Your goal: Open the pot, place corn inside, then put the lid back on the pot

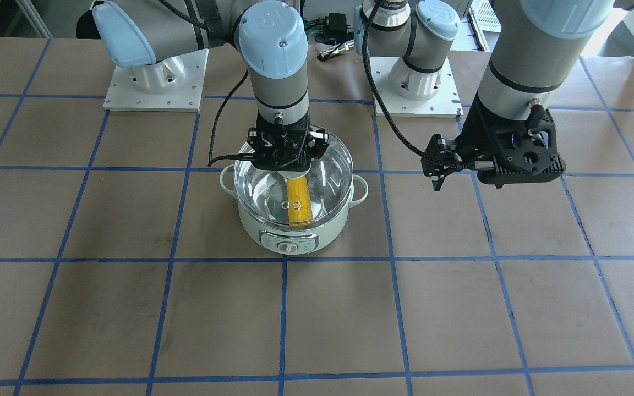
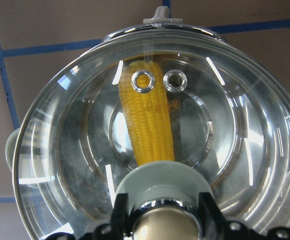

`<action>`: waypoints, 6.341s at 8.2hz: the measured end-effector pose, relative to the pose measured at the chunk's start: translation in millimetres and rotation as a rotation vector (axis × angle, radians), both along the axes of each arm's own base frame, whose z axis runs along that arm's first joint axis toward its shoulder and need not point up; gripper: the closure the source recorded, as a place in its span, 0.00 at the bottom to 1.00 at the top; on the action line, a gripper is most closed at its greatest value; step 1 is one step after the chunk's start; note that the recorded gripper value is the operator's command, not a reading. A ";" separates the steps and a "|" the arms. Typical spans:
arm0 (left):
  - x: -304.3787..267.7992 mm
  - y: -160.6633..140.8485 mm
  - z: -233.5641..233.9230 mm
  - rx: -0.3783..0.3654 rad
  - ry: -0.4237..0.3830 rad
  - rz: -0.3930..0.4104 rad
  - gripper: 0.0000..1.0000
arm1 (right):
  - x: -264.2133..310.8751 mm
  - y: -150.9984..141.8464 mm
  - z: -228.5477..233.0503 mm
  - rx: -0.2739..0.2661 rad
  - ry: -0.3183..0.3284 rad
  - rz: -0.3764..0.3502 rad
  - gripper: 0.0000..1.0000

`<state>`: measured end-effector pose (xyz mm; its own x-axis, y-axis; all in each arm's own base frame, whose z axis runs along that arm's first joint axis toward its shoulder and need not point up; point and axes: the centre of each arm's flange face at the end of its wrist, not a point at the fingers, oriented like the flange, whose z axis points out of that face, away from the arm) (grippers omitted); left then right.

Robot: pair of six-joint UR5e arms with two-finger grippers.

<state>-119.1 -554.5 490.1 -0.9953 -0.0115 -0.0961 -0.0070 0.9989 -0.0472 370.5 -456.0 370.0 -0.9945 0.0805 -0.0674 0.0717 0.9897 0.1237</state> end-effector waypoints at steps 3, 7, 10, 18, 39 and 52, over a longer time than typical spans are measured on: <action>-6.1 1.7 -3.1 0.006 0.001 -0.011 0.00 | 0.0 0.9 -4.8 0.006 0.002 -0.007 0.79; -6.5 4.1 -1.7 0.006 0.000 -0.014 0.00 | 0.1 0.5 -5.6 0.005 0.005 -0.021 0.79; -6.3 6.7 2.0 0.000 -0.002 -0.018 0.00 | -0.2 -1.0 -3.7 -0.010 0.009 -0.047 0.79; -6.4 7.5 2.3 0.001 -0.001 -0.019 0.00 | 6.2 3.4 -4.4 -0.036 0.037 -0.092 0.79; -5.9 13.4 -8.3 0.023 -0.008 -0.020 0.00 | 10.1 0.6 -19.5 -0.022 0.035 -0.099 0.79; -6.3 13.2 -13.2 0.050 0.001 -0.020 0.00 | 9.4 0.0 -22.8 -0.018 0.046 -0.081 0.68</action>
